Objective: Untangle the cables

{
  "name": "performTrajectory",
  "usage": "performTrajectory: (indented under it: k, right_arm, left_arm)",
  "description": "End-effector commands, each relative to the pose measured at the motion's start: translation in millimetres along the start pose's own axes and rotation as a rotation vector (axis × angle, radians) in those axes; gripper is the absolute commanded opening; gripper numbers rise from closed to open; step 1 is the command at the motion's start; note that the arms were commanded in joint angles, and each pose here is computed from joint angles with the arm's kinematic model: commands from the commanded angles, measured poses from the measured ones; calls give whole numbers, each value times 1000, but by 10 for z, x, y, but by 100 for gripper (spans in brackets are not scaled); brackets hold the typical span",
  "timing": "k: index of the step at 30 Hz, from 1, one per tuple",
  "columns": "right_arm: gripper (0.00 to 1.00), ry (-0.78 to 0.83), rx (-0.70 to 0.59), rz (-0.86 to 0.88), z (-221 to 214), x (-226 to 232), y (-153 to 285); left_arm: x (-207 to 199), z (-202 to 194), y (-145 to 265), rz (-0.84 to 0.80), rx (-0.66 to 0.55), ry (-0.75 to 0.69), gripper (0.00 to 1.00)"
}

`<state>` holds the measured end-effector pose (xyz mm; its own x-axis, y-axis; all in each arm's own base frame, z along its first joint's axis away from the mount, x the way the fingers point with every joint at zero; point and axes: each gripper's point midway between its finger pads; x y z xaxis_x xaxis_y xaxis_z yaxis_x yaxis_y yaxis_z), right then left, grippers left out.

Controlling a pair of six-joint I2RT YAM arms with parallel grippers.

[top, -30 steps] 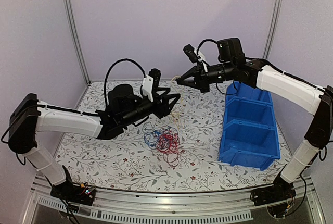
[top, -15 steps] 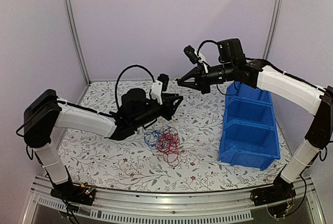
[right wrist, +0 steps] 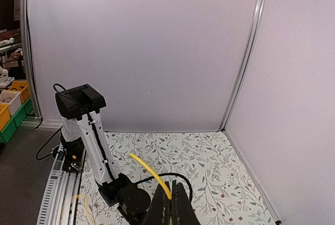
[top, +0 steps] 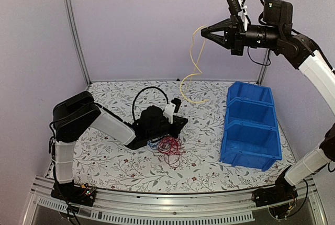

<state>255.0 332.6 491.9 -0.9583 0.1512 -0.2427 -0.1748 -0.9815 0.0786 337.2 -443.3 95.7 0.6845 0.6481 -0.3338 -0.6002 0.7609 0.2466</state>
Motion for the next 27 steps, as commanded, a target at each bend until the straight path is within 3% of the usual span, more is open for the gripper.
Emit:
performTrajectory:
  k: [1,5,11,17,19,27]
  right_arm:
    - [0,63,-43,-116,383,-210,448]
    - [0,84,-33,-243,440,-465,774]
    - [0,106,68,-460,155,-836,1142]
    - [0,167,119,-711,135,-1227,1642]
    - [0,192,133,-791,148,-1359,1802]
    - [0,238,169,-1025,104,-1841,2348]
  left_arm:
    - [18,81,-42,-17,-33,18,4]
    - [47,46,8,-10,-23,15,6]
    - [-54,125,87,-51,-7,-29,15]
    - [-57,74,71,-45,37,-57,42]
    - [-81,93,100,-55,27,-51,47]
    - [-165,52,193,-86,24,-43,54]
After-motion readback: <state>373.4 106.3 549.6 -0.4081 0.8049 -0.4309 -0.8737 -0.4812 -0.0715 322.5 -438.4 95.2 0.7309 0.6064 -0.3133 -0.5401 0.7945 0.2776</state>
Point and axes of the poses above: each gripper's point midway between its finger pads, its own y axis back along the fingers, its own x axis along the line the jaws close on, z = x × y, and after that the axes turned 6 degrees about y, right-handed
